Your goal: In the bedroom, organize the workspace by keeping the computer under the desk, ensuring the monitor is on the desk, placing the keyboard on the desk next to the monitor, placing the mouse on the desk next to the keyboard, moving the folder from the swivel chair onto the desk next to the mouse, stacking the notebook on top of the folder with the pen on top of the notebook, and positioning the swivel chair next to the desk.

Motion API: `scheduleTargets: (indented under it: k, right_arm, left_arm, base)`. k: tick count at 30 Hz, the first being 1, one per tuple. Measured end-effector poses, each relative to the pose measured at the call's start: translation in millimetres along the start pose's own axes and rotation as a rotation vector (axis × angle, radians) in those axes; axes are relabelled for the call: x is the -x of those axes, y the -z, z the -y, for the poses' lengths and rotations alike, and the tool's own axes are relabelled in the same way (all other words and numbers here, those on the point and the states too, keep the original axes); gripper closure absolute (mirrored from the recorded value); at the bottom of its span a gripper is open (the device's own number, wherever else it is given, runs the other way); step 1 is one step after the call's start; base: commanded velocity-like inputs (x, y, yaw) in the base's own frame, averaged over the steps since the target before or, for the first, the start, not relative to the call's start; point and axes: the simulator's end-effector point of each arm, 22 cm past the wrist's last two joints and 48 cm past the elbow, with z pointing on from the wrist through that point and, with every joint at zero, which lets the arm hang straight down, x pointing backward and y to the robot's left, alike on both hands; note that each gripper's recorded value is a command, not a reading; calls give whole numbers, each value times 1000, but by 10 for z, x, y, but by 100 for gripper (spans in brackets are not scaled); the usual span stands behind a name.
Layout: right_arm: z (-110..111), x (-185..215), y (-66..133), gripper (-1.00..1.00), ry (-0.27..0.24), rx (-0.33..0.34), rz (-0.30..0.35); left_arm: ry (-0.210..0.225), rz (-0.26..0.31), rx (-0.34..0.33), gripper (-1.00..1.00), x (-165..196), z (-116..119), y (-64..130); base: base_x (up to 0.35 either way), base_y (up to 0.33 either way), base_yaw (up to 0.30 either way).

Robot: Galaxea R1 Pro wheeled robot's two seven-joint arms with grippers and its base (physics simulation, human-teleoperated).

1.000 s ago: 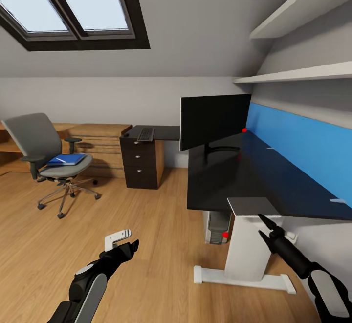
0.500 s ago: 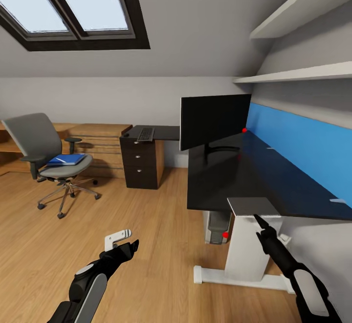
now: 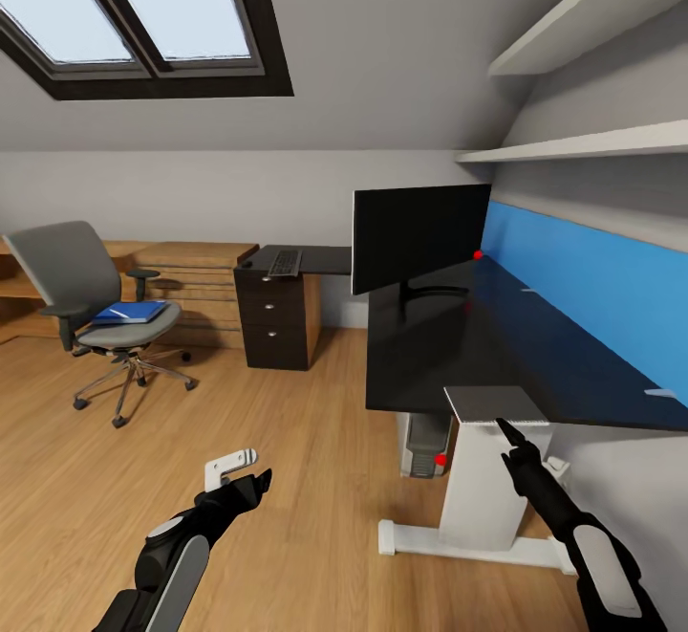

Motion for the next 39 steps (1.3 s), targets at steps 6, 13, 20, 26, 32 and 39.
scheduleTargets:
  k: [6,13,20,26,32,39]
  right_arm:
    - [-3,-17,-3,-100,-2,0,-1]
    - [-3,-17,-3,-100,-2,0,-1]
    - [-3,-16,-3,-100,-2,0,0]
    - [-2,-14,-4,-100,-1,0,0]
    - [-3,-14,-3,-100,-1,0,0]
    - [-2,-14,-4,-100,-1,0,0]
  left_arm:
    - [-1,-7,1,-100,-31,-13,-12]
    - [-2,-13,3,-100,-54,-22,-20]
    - [-2,-13,3,-100,-55,-24,-21]
    - [-2,-14,3,-100,-58,-24,-22]
    - [-2,-12,4,-100,-53,-25,-21]
    - [-2,-15,4,-100,-63,-26,-24]
  base:
    - [81,51,0]
    - [23,11,0]
    - [121,21,0]
    - [21,3,0]
    - [60,1,0]
    - [25,0,0]
